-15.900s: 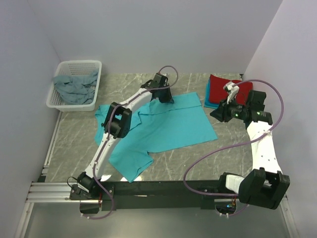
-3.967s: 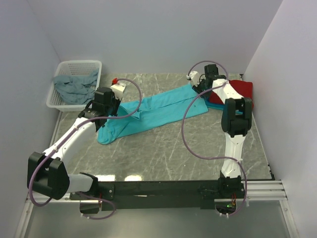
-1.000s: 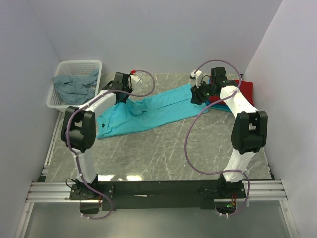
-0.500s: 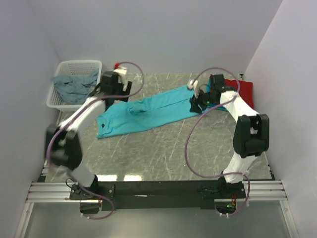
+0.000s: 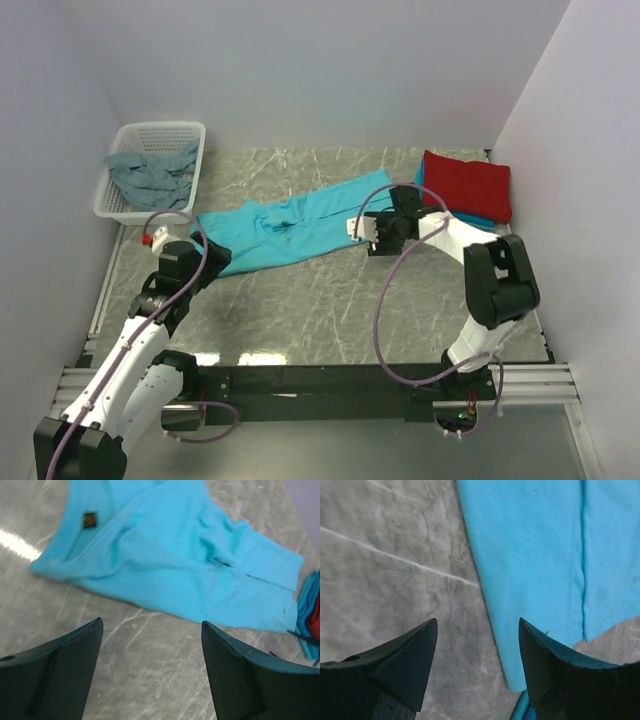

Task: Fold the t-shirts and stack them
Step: Fold the tshirt

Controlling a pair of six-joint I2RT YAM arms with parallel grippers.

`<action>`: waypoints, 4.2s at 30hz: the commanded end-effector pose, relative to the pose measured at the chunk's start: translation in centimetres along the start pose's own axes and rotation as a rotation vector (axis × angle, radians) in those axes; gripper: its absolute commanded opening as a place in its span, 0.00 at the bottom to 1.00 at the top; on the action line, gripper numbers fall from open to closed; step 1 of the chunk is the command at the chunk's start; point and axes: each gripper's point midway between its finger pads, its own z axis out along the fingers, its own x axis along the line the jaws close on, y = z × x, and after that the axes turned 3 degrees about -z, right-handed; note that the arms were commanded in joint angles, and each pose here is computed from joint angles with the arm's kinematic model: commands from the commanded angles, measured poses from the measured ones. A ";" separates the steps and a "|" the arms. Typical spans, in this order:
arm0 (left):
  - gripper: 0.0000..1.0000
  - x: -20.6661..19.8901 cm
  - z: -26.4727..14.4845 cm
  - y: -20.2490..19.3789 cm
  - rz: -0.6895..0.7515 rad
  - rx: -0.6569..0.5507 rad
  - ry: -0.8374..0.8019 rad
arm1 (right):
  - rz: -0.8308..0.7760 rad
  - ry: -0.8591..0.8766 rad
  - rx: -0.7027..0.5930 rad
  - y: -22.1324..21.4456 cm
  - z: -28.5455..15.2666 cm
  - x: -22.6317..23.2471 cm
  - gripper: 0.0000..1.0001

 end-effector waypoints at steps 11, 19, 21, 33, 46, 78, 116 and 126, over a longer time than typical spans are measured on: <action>0.73 4.5 3.6 -1.3 -0.359 -0.017 0.300 | -0.083 -0.135 0.300 -3.7 2.9 -5.4 0.51; 0.72 7.0 7.0 -1.7 -0.431 -0.010 0.402 | -0.090 -0.097 0.309 -3.2 3.4 -5.0 0.14; 0.69 8.0 7.5 -1.9 -0.423 -0.012 0.449 | -0.087 -0.089 0.297 -3.0 3.4 -4.6 0.03; 0.53 13.6 5.3 -0.6 -0.468 -0.120 0.591 | -0.072 -0.018 0.251 -2.1 1.3 0.2 0.00; 0.35 12.9 6.5 2.1 -0.404 -0.129 0.463 | -0.056 0.174 0.224 -1.0 -3.5 13.9 0.00; 0.79 -3.2 -2.1 8.0 0.369 -0.116 -0.255 | 1.166 0.268 -0.249 18.8 7.1 -8.8 0.55; 0.79 -4.3 -2.4 8.0 0.377 -0.128 -0.317 | 1.531 -0.325 -0.166 2.7 7.4 -22.1 0.27; 0.77 -4.4 0.0 5.6 0.282 0.026 -0.355 | 1.236 -0.254 -0.186 3.6 -0.5 -20.1 0.48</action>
